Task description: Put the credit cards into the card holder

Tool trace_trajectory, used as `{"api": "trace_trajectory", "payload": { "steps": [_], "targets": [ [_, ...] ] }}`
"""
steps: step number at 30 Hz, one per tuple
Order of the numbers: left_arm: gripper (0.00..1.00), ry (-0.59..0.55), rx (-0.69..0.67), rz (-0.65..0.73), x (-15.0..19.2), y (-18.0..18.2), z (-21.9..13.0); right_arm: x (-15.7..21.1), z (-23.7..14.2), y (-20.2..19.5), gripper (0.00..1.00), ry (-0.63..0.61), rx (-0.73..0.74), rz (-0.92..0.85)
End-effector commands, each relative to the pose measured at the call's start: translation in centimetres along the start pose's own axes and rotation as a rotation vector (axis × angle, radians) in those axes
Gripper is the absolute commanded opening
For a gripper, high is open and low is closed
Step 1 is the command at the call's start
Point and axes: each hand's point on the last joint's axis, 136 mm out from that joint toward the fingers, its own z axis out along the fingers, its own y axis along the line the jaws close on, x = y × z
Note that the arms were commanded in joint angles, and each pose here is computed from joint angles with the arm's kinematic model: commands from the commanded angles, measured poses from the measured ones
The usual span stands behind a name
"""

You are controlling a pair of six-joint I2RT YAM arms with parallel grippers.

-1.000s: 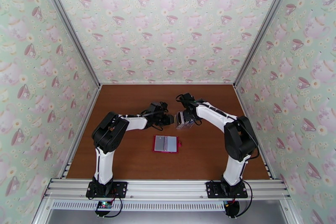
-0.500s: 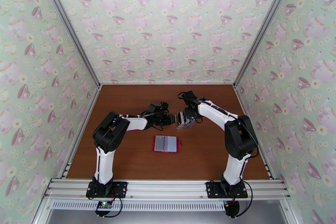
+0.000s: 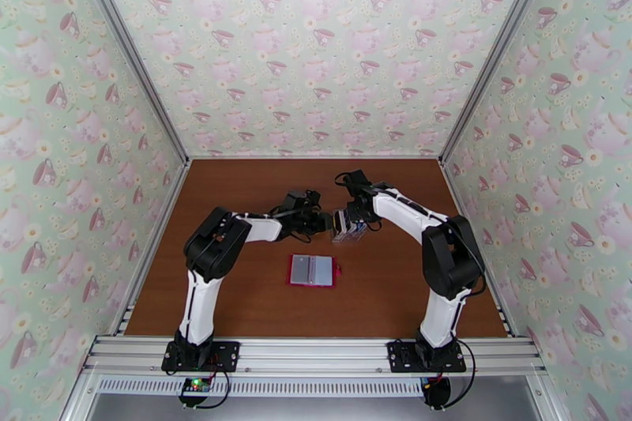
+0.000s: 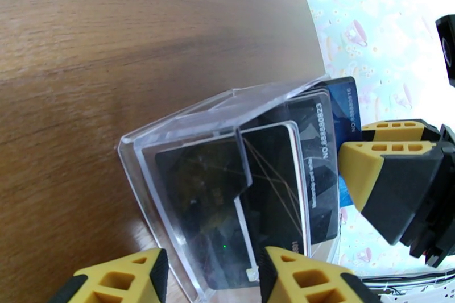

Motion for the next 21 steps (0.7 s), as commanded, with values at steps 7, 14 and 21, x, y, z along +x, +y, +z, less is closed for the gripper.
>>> {"api": "trace_trajectory", "payload": {
  "steps": [7, 14, 21],
  "targets": [
    [0.46, 0.05, -0.081, -0.012, 1.1, 1.8, 1.7, 0.0, 0.4, 0.3, 0.33, 0.012, -0.023, -0.009],
    [0.31, 0.072, -0.204, 0.025, 1.8, 3.3, 1.4, -0.3, -0.1, -0.3, 0.34, 0.0, 0.007, -0.011],
    [0.32, 0.095, -0.286, 0.028, 2.6, 5.1, 1.0, -0.4, -0.7, -1.2, 0.35, -0.014, 0.05, -0.013]
  ]
}}
